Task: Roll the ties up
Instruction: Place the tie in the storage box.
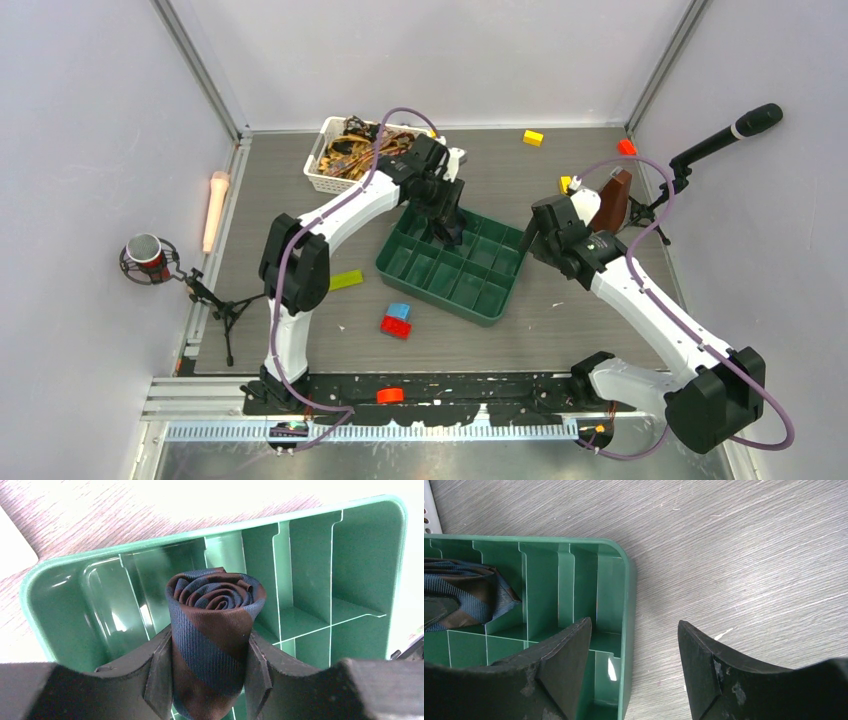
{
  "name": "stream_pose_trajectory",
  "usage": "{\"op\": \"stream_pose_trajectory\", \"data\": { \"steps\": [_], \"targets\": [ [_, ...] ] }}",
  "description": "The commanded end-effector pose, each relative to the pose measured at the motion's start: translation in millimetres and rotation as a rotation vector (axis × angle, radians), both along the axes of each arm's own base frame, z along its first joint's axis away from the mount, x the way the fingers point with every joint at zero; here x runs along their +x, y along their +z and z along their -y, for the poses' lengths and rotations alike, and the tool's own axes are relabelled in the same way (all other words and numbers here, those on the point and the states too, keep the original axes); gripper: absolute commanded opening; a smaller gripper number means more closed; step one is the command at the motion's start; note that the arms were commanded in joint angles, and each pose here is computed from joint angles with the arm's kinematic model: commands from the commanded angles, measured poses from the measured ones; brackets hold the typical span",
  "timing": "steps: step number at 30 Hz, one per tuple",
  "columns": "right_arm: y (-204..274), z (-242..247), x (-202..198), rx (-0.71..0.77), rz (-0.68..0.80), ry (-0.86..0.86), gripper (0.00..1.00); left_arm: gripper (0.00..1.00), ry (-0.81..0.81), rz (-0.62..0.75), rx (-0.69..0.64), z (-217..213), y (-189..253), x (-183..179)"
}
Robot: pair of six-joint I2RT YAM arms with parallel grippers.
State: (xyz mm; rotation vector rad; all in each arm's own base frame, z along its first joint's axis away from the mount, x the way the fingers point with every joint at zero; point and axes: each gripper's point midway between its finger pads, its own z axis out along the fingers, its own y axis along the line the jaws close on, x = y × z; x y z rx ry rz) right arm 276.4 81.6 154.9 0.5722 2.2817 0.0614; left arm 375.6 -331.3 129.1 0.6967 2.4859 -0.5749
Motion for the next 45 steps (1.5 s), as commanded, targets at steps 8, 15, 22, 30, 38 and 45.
{"op": "stream_pose_trajectory", "data": {
  "steps": [8,15,22,30,38,45],
  "targets": [
    [5,0,4,0.003,0.02,-0.013,0.7,0.31,0.036,0.032,0.099,-16,-16,8],
    [4,0,4,0.002,0.016,-0.011,0.7,0.3,0.038,0.039,0.11,-18,-16,8],
    [3,0,4,0.001,0.015,-0.01,0.7,0.3,0.046,0.056,0.107,-19,-12,10],
    [3,0,4,0.0,0.013,-0.011,0.7,0.3,0.063,0.067,0.107,-23,-11,13],
    [1,0,4,-0.003,0.009,-0.01,0.7,0.29,0.076,0.068,0.115,-30,-11,15],
    [0,1,3,-0.006,0.006,-0.011,0.7,0.27,0.094,0.085,0.113,-35,-7,17]
  ]
}}
